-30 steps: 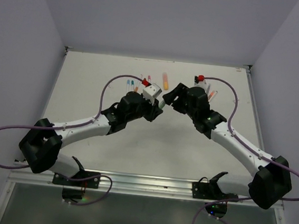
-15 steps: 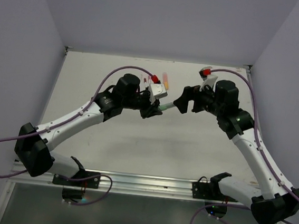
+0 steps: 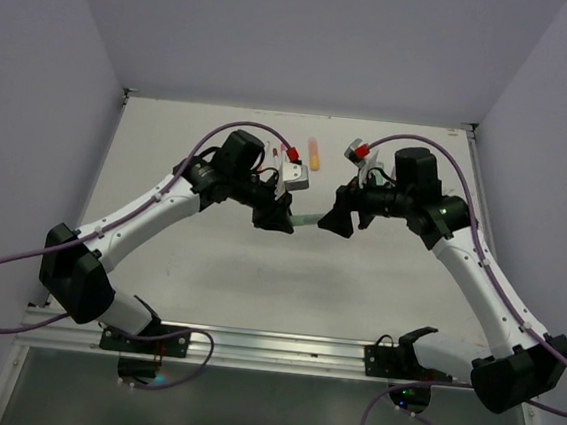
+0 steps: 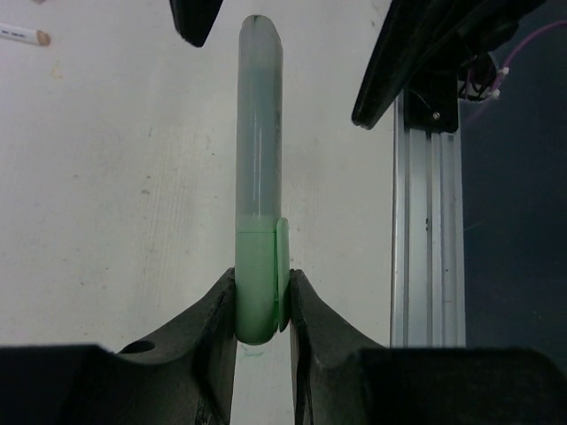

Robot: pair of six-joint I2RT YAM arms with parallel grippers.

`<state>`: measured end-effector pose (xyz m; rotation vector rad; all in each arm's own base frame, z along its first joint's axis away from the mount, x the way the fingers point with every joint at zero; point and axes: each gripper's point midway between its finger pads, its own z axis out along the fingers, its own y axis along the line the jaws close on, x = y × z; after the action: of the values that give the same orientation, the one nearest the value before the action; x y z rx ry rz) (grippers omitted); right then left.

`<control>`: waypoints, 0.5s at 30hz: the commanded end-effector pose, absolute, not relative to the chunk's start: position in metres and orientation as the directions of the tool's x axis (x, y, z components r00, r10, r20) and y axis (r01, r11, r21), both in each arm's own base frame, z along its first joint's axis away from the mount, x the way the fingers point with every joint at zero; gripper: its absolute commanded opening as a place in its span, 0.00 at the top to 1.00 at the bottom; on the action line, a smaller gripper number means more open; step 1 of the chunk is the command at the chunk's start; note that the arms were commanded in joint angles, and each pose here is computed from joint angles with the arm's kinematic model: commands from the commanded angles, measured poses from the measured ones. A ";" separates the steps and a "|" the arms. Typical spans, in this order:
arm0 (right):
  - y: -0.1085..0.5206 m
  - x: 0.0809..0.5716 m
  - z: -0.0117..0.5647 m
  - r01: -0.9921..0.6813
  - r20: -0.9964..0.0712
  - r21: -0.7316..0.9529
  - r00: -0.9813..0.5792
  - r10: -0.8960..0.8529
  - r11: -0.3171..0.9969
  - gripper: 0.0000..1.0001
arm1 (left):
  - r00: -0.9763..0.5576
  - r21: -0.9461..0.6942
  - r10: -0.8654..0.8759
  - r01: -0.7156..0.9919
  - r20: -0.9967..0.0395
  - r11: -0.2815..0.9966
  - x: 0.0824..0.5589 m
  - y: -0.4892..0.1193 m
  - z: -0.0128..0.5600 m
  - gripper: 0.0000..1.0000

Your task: Open the pen caps

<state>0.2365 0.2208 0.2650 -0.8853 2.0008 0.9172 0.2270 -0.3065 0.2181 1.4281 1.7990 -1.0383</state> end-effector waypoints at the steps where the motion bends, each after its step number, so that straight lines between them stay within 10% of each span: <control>1: 0.232 0.229 0.270 -0.855 -0.830 0.313 -0.458 -0.319 0.414 0.27 | -0.195 -0.204 0.478 0.978 -0.856 0.033 0.215 -0.308 0.236 1.00; 15: 0.248 0.216 0.253 -0.881 -0.793 0.335 -0.455 -0.406 0.334 0.49 | -0.168 -0.177 0.492 0.984 -0.855 0.027 0.216 -0.305 0.241 1.00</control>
<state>0.2224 0.2423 0.2362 -1.0725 2.0780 0.9985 0.2162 -0.3023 0.2231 1.4893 1.7806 -1.0632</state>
